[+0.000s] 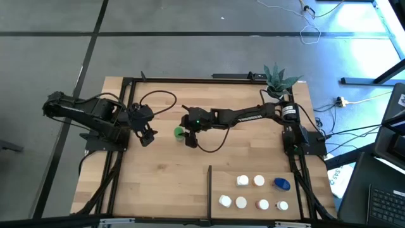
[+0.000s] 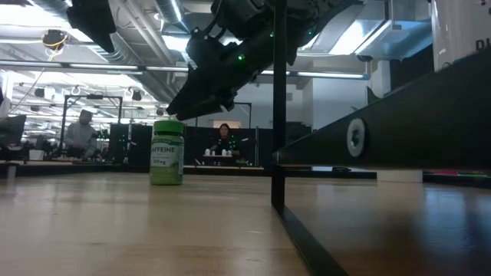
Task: Pick and place medicine bottles onto shelf by color
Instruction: Put the green pill bottle onto the shelf
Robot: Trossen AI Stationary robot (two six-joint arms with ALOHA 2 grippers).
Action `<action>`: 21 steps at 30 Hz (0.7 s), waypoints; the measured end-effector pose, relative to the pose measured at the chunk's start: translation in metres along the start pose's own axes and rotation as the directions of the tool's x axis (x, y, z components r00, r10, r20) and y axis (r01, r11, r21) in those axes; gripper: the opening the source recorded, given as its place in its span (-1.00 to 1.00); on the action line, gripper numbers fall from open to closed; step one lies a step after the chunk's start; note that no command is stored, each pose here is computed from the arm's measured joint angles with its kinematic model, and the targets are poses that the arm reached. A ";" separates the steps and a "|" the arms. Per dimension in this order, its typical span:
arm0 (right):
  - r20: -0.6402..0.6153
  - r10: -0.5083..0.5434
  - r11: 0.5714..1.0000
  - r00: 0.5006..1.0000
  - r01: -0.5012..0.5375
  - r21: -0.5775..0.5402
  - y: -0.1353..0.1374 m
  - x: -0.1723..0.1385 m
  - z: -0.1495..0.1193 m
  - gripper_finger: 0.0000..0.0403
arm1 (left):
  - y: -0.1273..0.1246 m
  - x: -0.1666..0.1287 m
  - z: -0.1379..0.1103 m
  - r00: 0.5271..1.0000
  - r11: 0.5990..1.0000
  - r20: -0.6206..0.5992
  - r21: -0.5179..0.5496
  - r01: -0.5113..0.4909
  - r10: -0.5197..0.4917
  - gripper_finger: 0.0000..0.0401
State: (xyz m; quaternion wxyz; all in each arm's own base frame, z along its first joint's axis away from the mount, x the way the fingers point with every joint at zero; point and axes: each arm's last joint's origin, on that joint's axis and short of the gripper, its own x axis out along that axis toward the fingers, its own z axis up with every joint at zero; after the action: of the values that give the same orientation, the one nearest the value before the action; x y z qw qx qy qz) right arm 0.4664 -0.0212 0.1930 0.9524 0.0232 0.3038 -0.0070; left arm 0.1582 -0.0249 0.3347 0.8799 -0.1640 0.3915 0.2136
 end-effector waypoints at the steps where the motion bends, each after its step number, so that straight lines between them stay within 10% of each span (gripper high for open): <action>1: 0.000 -0.017 1.000 1.000 0.017 -0.003 0.000 0.000 0.000 0.12 | 0.000 0.000 0.000 1.000 1.000 0.000 0.000 0.000 0.000 0.54; 12: -0.001 -0.017 1.000 1.000 0.017 0.000 -0.002 0.000 0.000 0.12 | 0.000 0.000 0.000 1.000 1.000 -0.007 0.029 0.008 -0.008 0.54; 21: -0.002 0.012 1.000 1.000 -0.012 0.002 -0.001 0.000 0.000 0.12 | -0.003 0.000 -0.002 0.992 0.944 -0.083 0.307 0.120 -0.100 0.54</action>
State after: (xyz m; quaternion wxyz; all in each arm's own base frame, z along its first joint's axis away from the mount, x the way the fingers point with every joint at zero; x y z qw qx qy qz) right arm 0.4662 -0.0219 0.1929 0.9520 0.0260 0.3049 -0.0015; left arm 0.1585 -0.0286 0.3334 0.8919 -0.0517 0.4393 0.0943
